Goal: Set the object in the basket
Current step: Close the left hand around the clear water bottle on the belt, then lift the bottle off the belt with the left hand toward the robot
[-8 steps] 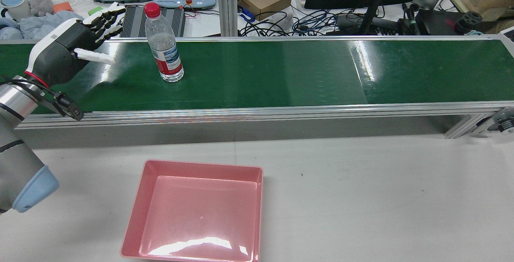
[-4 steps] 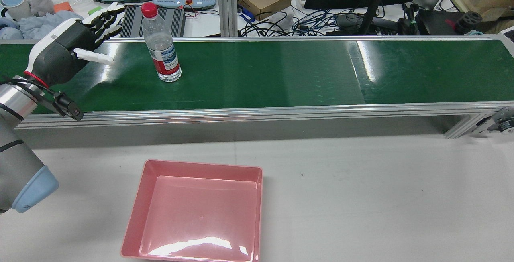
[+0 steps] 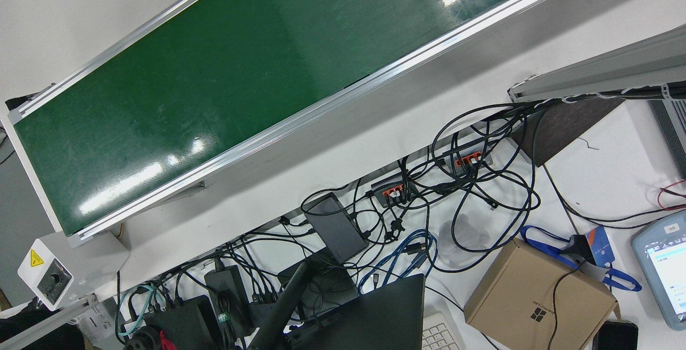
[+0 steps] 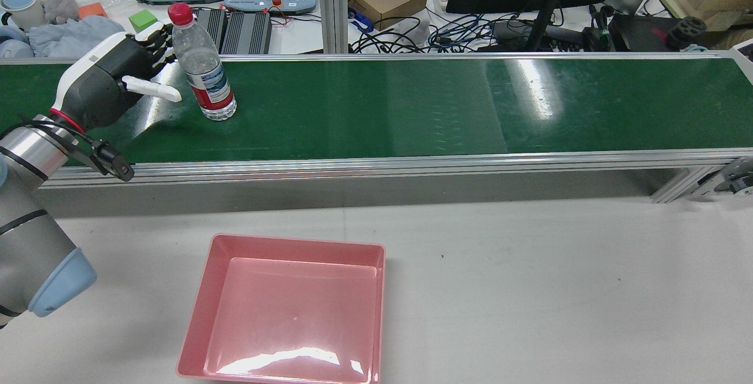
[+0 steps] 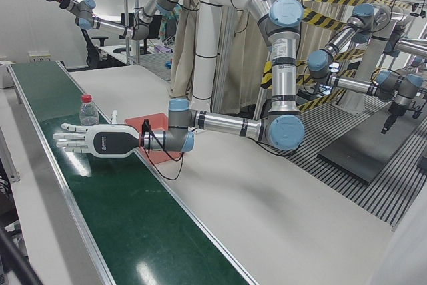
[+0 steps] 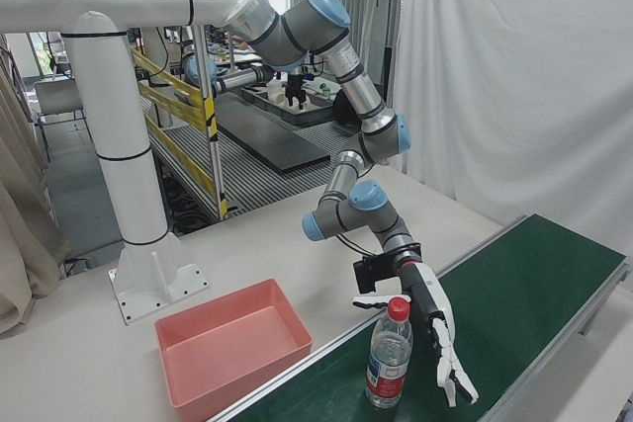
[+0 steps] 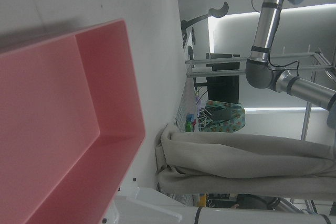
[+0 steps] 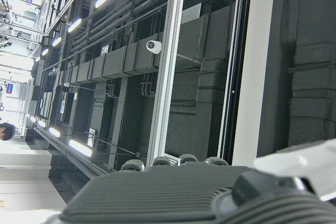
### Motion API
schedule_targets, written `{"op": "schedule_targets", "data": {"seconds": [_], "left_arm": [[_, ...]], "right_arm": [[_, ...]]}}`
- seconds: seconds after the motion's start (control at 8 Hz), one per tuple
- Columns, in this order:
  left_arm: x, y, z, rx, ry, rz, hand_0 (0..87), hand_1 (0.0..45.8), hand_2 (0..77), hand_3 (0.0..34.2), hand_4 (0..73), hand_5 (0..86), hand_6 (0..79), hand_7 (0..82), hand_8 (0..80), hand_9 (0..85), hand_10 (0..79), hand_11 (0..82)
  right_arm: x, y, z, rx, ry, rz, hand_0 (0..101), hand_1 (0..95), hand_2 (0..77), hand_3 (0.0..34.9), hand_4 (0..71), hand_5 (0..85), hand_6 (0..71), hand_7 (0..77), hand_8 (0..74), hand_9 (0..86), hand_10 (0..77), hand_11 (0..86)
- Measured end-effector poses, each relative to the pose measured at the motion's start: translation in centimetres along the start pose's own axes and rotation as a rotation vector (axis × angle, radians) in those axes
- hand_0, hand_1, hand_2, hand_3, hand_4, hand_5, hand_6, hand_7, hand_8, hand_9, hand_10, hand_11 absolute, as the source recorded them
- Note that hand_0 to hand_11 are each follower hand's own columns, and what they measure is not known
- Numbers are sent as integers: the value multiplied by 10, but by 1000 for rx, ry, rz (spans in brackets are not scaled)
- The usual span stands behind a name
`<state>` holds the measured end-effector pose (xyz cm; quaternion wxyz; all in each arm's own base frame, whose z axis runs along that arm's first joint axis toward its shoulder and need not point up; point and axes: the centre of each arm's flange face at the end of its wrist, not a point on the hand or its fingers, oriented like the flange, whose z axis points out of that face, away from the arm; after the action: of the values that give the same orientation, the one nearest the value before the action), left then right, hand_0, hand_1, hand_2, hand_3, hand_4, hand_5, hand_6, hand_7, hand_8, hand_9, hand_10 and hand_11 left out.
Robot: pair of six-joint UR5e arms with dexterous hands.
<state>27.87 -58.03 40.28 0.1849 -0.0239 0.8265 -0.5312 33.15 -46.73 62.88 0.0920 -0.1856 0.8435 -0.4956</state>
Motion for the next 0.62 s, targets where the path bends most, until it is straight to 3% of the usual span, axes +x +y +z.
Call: {"op": "schedule_targets", "data": {"seconds": [0.5,0.62], "left_arm": [[-4,7,5,15,-13,0,505,114,11,4,114,180,27,11,22,5,65,109],[1,7,5,47,-4,0,548,191,11,2,114,196,65,82,33,5,65,120]], "right_arm": [[0,0,0,0,0,0,3,0,11,1,5,0,0,5,0,0,5,0],[0,0,0,0,0,0,2,0,11,1,5,0,0,5,0,0,0,0]]}}
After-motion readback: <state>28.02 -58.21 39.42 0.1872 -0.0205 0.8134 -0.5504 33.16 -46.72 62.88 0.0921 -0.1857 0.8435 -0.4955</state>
